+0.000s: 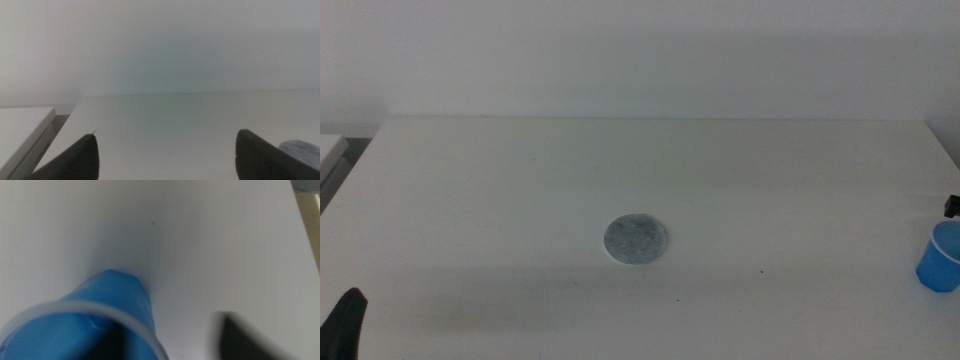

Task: Place an empty cup on a cup mat.

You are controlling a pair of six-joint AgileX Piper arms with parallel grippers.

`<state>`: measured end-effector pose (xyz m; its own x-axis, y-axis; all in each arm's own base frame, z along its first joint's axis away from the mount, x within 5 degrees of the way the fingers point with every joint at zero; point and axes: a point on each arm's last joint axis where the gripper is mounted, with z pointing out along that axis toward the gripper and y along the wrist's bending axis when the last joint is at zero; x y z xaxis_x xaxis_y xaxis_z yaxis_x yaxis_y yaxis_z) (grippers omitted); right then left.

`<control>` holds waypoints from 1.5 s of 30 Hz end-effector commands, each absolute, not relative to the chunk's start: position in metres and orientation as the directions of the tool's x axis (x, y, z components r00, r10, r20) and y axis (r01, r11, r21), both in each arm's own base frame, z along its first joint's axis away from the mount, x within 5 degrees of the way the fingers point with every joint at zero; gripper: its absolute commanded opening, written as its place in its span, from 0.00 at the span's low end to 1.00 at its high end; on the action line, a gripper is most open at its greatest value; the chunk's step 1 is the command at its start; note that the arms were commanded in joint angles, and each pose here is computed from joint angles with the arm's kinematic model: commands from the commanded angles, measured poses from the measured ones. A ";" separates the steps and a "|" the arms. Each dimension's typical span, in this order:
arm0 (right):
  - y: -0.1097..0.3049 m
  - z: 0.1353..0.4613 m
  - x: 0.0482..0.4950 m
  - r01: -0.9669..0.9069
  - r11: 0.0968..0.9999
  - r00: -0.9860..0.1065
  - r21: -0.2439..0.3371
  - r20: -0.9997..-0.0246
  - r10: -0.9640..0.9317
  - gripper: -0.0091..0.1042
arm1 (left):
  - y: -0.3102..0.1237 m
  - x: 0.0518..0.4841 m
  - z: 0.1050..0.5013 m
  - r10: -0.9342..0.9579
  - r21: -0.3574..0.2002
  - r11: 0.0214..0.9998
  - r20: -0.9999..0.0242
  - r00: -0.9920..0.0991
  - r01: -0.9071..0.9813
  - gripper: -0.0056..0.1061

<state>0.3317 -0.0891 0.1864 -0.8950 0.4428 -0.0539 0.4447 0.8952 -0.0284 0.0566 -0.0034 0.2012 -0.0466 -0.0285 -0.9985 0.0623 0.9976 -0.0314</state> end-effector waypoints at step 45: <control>0.277 0.229 0.389 -0.310 0.932 -0.906 0.185 -0.354 -0.231 0.06 | -0.003 0.056 0.203 -0.031 -0.033 0.997 -0.999 -0.030 0.064 0.89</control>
